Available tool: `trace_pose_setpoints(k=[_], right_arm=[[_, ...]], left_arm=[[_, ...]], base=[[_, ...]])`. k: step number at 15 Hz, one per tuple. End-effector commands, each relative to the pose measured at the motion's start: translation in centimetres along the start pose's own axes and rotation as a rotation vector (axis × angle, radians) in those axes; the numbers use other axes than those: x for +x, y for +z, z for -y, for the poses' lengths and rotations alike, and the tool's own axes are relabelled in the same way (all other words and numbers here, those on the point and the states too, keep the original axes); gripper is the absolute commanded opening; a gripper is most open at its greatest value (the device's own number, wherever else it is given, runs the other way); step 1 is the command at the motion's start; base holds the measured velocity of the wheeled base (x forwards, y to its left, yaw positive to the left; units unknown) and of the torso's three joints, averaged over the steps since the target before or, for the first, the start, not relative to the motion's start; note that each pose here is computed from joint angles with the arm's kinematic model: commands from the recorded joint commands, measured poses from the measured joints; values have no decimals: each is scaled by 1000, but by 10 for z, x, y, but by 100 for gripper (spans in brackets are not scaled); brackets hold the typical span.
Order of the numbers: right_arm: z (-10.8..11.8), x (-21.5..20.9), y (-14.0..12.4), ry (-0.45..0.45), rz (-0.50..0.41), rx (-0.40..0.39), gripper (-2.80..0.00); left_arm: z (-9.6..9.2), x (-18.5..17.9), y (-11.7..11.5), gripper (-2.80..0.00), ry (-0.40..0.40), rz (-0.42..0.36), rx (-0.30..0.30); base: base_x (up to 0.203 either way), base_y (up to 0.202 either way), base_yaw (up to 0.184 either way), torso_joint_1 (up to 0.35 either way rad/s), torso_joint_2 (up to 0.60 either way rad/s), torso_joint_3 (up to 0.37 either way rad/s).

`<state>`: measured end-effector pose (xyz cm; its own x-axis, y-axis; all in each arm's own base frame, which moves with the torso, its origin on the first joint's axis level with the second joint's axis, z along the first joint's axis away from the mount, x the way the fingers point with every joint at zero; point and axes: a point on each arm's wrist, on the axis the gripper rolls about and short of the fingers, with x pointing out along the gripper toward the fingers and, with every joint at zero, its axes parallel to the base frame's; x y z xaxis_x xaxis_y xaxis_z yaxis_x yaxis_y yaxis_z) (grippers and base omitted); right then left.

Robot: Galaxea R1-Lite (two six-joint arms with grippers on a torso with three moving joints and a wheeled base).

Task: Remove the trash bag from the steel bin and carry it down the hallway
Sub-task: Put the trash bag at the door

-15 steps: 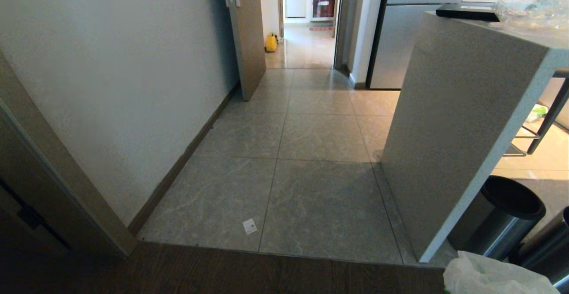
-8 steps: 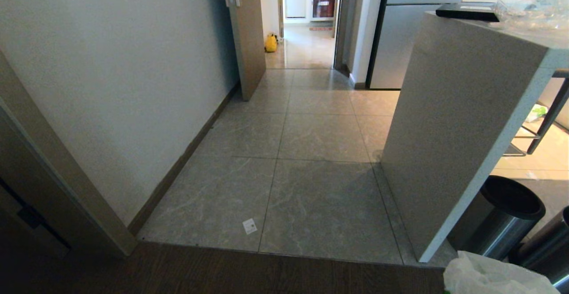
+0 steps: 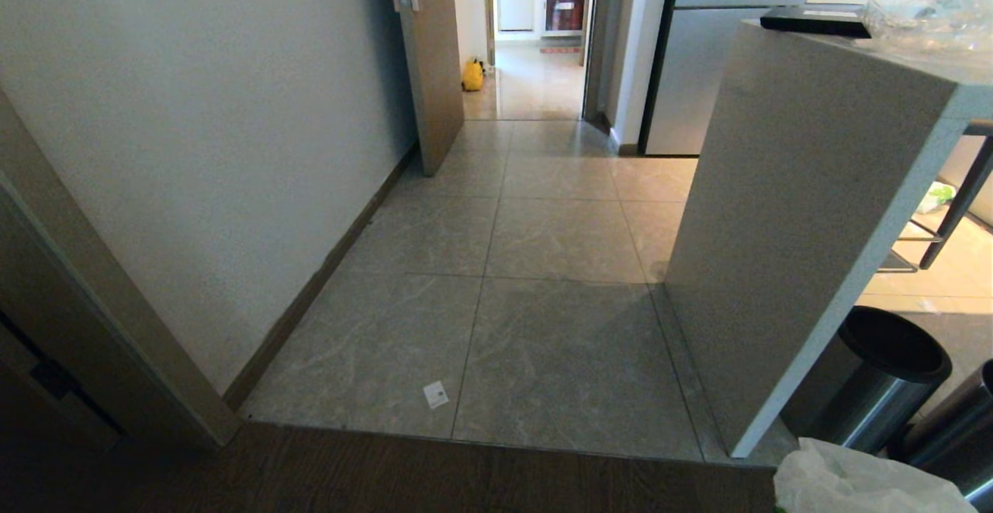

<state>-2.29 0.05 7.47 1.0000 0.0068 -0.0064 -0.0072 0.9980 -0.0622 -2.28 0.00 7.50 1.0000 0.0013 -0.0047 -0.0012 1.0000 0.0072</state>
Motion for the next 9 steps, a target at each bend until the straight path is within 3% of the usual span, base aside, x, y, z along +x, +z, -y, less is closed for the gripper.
trace_pose_setpoints(k=[1, 9], right_arm=[[0, 0, 0, 1, 0, -1, -280], [0, 0, 0, 0, 0, -1, -280]], left_arm=[[0, 0, 0, -280, 0, -1, 0], [0, 0, 0, -280, 0, -4, -6]], base=[[0, 0, 0, 0, 0, 0], [0, 0, 0, 0, 0, 0]])
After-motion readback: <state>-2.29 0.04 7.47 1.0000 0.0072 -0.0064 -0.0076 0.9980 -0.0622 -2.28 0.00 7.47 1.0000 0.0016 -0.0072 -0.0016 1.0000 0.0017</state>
